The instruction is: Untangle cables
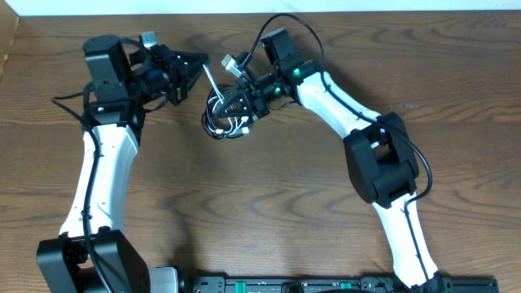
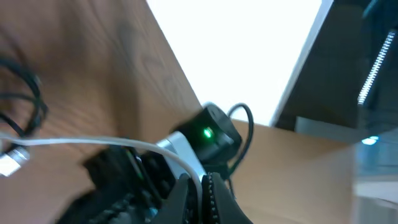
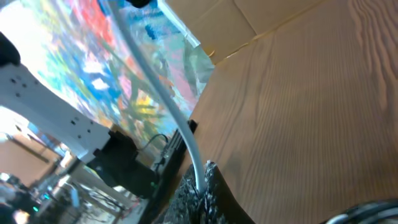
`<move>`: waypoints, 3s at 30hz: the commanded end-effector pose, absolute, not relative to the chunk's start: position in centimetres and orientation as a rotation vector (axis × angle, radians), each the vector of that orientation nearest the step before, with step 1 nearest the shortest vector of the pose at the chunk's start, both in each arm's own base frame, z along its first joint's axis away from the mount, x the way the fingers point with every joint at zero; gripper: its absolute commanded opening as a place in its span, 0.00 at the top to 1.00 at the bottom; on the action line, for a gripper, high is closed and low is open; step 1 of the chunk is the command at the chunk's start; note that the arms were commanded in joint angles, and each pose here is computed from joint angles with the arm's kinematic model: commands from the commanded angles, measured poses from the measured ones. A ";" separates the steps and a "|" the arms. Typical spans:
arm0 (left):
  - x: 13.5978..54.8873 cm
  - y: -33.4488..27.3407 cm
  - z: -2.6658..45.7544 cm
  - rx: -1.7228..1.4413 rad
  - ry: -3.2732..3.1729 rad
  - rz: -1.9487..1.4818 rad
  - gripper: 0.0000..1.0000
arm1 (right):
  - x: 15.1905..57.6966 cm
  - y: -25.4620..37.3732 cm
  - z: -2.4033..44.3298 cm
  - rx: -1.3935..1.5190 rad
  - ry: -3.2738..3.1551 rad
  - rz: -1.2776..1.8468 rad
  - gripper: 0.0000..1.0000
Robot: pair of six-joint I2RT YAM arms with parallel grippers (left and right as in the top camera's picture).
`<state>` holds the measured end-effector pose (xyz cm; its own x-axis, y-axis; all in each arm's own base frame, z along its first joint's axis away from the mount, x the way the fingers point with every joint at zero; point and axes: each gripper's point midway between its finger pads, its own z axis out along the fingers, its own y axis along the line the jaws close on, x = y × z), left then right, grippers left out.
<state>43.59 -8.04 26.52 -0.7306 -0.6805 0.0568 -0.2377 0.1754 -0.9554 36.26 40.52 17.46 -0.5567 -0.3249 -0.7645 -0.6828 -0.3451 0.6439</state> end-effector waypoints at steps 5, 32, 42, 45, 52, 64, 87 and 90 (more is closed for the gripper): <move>43.9 -5.6 24.1 -0.758 2.144 -1.206 0.92 | 40.8 37.3 13.0 -0.999 2.117 1.779 0.99; 42.3 -8.0 16.4 -0.539 2.426 -0.832 0.71 | 41.8 34.0 13.2 -0.861 2.308 1.645 0.99; 39.9 -3.3 11.5 -0.750 2.575 -0.428 0.64 | 44.9 28.0 10.6 -0.643 2.508 1.445 0.99; 39.7 -3.3 9.5 -0.772 2.626 -0.414 0.64 | 45.7 25.8 8.4 -0.545 2.648 1.246 0.99; 39.0 -6.0 5.0 -0.791 2.773 -0.599 0.64 | 46.6 23.7 6.5 -0.464 2.749 1.034 0.99; 38.8 -7.1 1.6 -0.960 2.818 -0.646 0.71 | 45.9 25.0 6.0 -0.514 2.767 0.975 0.99; 41.1 -10.6 7.8 -0.661 2.681 -0.960 0.93 | 45.9 23.2 4.6 -0.563 2.820 0.775 0.99; 41.3 -10.8 10.3 -0.614 2.626 -0.982 0.93 | 45.8 23.2 4.6 -0.562 2.823 0.774 0.99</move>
<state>40.67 -9.77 5.31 -0.8510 -0.5249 -0.0147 -0.4197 0.6968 -0.5817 45.58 23.06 2.45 -0.9335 -0.2975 -0.2000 -0.3581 0.8001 0.4813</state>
